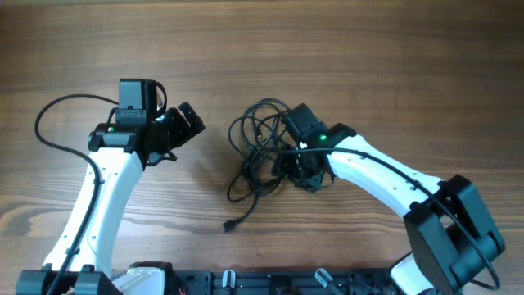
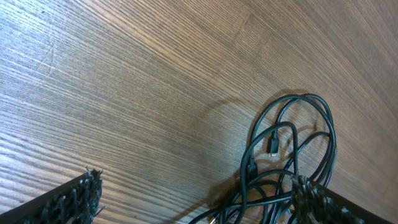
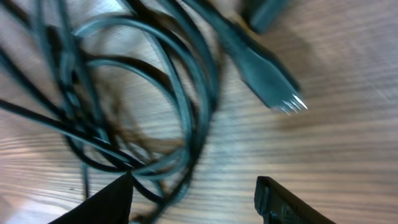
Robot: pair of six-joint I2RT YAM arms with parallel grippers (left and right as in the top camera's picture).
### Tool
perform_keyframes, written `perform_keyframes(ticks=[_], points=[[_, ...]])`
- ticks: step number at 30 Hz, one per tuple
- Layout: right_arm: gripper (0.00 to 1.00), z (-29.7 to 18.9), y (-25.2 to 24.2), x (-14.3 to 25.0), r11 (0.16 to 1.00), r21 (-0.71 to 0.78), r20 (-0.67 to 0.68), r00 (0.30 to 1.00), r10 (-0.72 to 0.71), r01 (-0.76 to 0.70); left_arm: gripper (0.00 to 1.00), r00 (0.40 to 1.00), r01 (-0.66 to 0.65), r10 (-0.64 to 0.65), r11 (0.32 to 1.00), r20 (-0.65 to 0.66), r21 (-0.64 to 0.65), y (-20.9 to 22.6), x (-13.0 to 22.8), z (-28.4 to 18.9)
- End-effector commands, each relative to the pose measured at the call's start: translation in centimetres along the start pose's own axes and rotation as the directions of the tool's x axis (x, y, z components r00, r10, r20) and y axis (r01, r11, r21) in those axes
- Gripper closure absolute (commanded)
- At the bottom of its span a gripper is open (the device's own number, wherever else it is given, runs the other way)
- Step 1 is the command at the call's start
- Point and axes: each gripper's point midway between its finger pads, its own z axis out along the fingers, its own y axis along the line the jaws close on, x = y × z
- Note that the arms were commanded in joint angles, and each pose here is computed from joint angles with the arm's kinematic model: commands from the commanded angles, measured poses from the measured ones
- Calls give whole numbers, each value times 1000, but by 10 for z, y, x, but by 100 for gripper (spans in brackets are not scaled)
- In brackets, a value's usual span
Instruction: Untangle cables
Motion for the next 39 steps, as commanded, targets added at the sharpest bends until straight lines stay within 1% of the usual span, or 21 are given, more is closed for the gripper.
perform_keyframes(ticks=[1,3,7,11,12,13,15,19,20,21,23,26,27,29,30,32,34,36,37,38,39], points=[[34,-1,12,-7,991,-53,32,992,-122,123,0,1000,-20,20,1000,1,11,-3,-3,0],[31,-2,20,-13,971,-71,69,972,-223,228,2,1000,-16,17,999,-16,32,-7,0,0],[27,-6,20,-22,956,-73,89,957,-278,284,5,998,-14,18,997,-57,77,-16,8,2],[28,-21,7,-43,955,-58,97,954,-285,291,6,997,-3,9,996,-77,84,-26,18,3],[27,-24,4,-48,956,-54,102,954,-281,287,8,996,-10,17,996,-83,87,-29,22,4],[27,-27,-1,-55,958,-53,108,955,-276,283,15,996,-14,22,996,-89,89,-32,25,4],[27,-30,-8,-61,964,-49,109,961,-255,261,21,995,1,8,996,-101,90,-37,31,5],[25,-31,-10,-63,961,-41,112,957,-268,274,20,990,22,-10,996,-144,83,-43,47,5],[24,-31,-10,-63,960,-41,113,956,-270,276,22,987,30,-18,997,-158,72,-42,52,5],[24,-31,-11,-63,961,-39,115,956,-270,276,22,985,51,-40,997,-168,61,-41,55,3],[24,-31,-12,-65,962,-38,117,958,-263,269,22,986,51,-39,996,-161,70,-39,59,-14],[23,-33,-17,-68,966,-35,117,961,-252,257,23,993,46,-34,992,-109,115,-40,63,-47],[23,-34,-18,-70,967,-35,120,962,-245,251,23,995,33,-20,990,-98,137,-43,66,-55],[23,-35,-20,-73,969,-35,123,963,-238,244,26,994,0,17,988,-106,157,-49,77,-59],[23,-35,-20,-73,969,-35,123,964,-238,244,27,992,-10,29,988,-122,155,-52,85,-56],[23,-35,-20,-73,969,-35,123,963,-238,244,27,986,-14,31,995,-161,102,-49,106,-41],[23,-35,-20,-73,968,-34,124,962,-242,248,28,976,-3,12,999,-219,43,-45,132,-16],[23,-35,-20,-73,968,-35,124,962,-242,248,29,968,18,-12,1000,-250,19,-47,147,0],[23,-35,-20,-73,968,-35,123,963,-242,247,29,964,43,-41,999,-263,2,-48,153,8],[23,-35,-20,-73,968,-34,124,962,-242,248,33,956,83,-89,996,-279,-30,-48,161,18],[23,-35,-20,-73,967,-34,123,961,-248,254,36,947,129,-143,989,-289,-67,-47,166,25]])
